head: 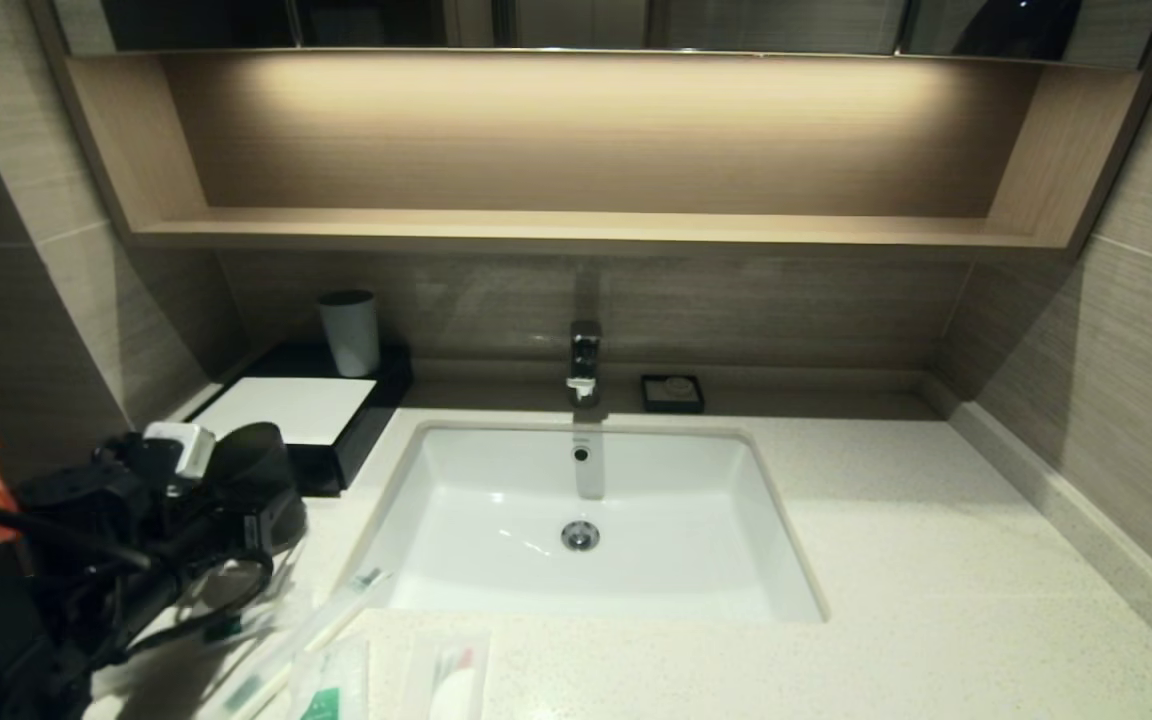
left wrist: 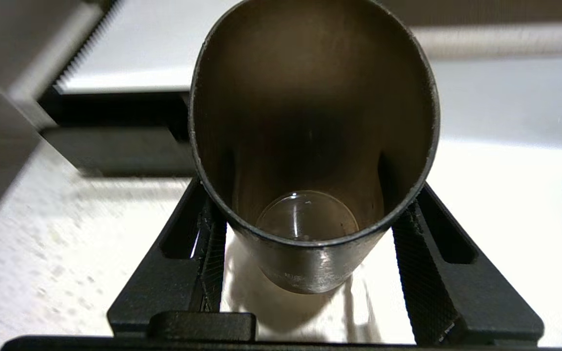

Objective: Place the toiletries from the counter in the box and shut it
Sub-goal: Pick up the cup, then place the cup on the storage box

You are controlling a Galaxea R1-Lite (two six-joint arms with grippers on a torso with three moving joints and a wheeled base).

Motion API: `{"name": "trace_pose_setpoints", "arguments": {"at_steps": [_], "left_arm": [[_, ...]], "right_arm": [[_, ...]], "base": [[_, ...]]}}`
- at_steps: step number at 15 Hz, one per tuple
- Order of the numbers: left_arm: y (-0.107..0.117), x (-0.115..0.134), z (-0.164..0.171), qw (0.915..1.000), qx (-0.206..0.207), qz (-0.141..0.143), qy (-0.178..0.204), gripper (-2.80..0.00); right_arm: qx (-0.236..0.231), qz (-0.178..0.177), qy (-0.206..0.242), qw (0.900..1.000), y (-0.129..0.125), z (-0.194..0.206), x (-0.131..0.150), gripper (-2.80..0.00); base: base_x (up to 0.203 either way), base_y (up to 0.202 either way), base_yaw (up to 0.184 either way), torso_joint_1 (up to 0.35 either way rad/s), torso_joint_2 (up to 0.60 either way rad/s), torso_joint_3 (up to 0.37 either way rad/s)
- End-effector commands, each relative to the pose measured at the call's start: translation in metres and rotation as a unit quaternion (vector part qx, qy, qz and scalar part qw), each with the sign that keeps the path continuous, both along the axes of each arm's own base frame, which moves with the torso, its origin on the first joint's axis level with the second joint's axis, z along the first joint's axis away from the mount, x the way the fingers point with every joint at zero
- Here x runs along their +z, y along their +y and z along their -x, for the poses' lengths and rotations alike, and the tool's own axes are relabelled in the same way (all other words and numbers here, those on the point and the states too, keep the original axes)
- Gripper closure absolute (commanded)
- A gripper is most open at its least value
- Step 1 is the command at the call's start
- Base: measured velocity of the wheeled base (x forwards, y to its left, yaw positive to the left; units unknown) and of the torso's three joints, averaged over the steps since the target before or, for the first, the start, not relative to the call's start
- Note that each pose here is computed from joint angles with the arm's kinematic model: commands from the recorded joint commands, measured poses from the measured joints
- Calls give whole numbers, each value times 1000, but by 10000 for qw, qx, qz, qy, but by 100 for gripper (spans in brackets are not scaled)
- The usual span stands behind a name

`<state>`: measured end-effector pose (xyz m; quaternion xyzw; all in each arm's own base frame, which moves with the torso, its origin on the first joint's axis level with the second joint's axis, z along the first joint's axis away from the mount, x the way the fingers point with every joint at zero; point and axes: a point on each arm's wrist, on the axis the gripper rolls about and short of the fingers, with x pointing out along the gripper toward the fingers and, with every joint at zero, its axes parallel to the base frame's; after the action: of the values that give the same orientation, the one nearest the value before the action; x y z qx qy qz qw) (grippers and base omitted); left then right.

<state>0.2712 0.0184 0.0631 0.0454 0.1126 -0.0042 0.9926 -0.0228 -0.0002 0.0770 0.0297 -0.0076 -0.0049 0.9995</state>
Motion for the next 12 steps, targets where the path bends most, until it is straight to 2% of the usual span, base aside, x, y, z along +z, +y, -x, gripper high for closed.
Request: {"name": "trace_pose_setpoints", "arguments": {"at_steps": [1,2,5,7,8,12], "left_arm": [[0,41,6,9963,192,-85,-835,0],[1,56,10,9928,383,-116,-1128,0],[3,77,13,9863,702,-146,-1484,0],[12,96,1,9760,1168,-183,-1830,0],[18,100,-7,9726,1388,-200,-1853,0],[40,80,-43,9759,1686,-220,-1370,0]], "right_arm": [[3,-2,5,10000,0,0,0,0],[1,-2,0,10000,0,0,0,0],[5,-2,5,10000,0,0,0,0],[-2,-2,5,10000,0,0,0,0],[5,-2,2,10000,0,0,0,0],[-3,-2,5,10000,0,0,0,0]], "base": [[0,0,0,0,0,0],[0,0,0,0,0,0],[0,0,0,0,0,0],[0,0,0,0,0,0],[0,0,0,0,0,0],[0,0,0,0,0,0]]}}
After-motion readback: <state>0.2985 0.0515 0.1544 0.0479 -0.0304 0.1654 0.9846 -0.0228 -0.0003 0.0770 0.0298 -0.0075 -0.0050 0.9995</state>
